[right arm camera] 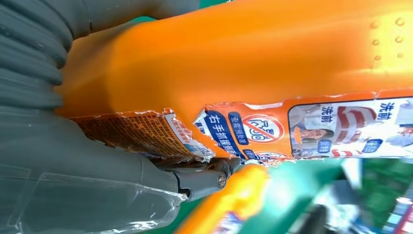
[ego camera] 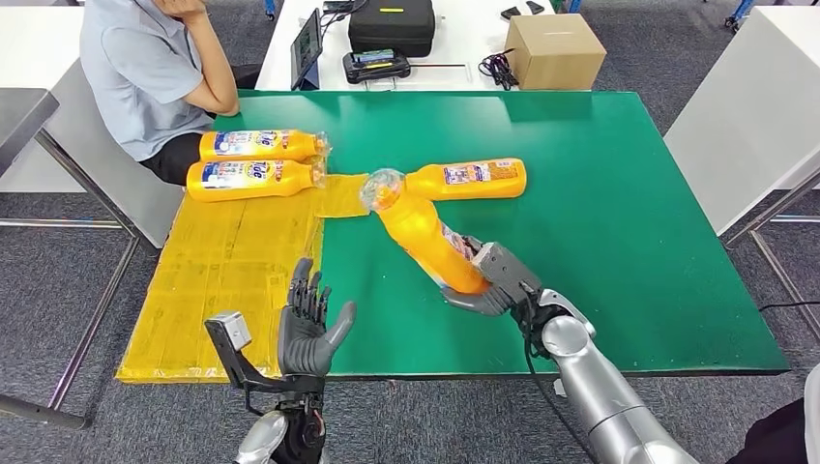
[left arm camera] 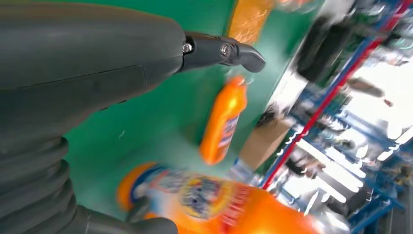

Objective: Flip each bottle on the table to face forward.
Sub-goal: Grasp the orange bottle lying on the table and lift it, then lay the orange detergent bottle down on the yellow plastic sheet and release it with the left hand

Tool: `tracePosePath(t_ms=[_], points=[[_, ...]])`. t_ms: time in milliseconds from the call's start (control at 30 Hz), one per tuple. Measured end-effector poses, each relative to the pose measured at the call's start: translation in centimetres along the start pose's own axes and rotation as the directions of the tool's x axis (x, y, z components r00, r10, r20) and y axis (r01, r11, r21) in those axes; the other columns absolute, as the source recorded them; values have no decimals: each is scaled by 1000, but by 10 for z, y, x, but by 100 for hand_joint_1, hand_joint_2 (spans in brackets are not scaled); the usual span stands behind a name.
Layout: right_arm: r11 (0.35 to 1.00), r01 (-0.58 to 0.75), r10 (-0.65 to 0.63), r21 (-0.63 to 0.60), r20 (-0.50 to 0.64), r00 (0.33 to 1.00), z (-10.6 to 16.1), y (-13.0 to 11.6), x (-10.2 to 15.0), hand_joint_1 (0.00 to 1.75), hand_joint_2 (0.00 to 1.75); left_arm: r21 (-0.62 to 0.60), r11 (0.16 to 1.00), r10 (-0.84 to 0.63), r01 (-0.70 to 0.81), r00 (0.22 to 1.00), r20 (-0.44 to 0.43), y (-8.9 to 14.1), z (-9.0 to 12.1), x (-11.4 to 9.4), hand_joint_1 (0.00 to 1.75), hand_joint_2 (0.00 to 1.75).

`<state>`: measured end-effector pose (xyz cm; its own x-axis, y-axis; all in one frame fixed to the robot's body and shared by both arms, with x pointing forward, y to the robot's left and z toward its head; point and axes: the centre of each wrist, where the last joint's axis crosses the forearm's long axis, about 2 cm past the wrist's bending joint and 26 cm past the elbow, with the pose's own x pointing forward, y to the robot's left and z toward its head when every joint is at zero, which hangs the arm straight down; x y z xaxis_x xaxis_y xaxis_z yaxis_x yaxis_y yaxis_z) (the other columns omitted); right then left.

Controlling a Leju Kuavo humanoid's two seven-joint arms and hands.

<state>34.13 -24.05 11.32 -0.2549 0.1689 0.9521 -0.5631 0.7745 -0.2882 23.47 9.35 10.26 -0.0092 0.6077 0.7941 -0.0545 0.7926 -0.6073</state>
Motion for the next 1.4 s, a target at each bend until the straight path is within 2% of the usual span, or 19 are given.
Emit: tracePosePath(t_ms=[167, 333, 533, 733, 900, 1100, 1133, 1167, 1233, 1267, 1300, 1367, 1400], points=[[999, 26, -28, 28, 83, 996, -11, 11, 15, 175, 175, -47, 997, 54, -57, 997, -61, 2, 2, -7, 0, 175], [994, 53, -64, 100, 108, 992, -21, 25, 21, 175, 175, -105, 994, 28, -32, 999, -42, -2, -1, -9, 0, 175], [965, 97, -118, 243, 73, 990, -32, 37, 20, 175, 175, -197, 976, -74, 88, 994, 75, -15, -11, -6, 0, 175], [949, 78, -91, 304, 29, 995, -42, 47, 15, 175, 175, -221, 965, -118, 142, 986, 117, -21, -14, -6, 0, 175], [938, 48, -56, 344, 13, 998, -49, 53, 13, 175, 175, -217, 966, -120, 143, 986, 116, -21, -17, -6, 0, 175], [927, 20, -24, 375, 5, 1000, -53, 59, 12, 175, 175, -215, 973, -65, 80, 995, 74, -18, -20, -5, 0, 175], [925, 17, -20, 380, 5, 1000, -53, 60, 12, 175, 175, -218, 973, -56, 69, 996, 68, -18, -20, -5, 16, 175], [923, 13, -16, 384, 4, 1000, -54, 60, 12, 175, 175, -219, 974, -48, 61, 997, 62, -17, -20, -4, 48, 175], [920, 5, -7, 393, 4, 1000, -54, 62, 12, 175, 175, -217, 975, -34, 44, 998, 50, -16, -21, -4, 123, 175], [918, 2, -4, 397, 4, 1000, -55, 63, 12, 175, 175, -214, 976, -27, 36, 999, 43, -16, -22, -4, 151, 175], [916, -2, 0, 401, 5, 1000, -55, 64, 11, 175, 175, -211, 977, -21, 29, 999, 39, -15, -22, -3, 163, 175], [914, -9, 7, 406, 7, 1000, -55, 66, 11, 175, 175, -205, 978, -16, 23, 999, 38, -14, -24, -2, 175, 175], [913, -13, 10, 407, 9, 1000, -55, 66, 11, 175, 175, -203, 979, -15, 24, 999, 42, -13, -24, -2, 173, 175]])
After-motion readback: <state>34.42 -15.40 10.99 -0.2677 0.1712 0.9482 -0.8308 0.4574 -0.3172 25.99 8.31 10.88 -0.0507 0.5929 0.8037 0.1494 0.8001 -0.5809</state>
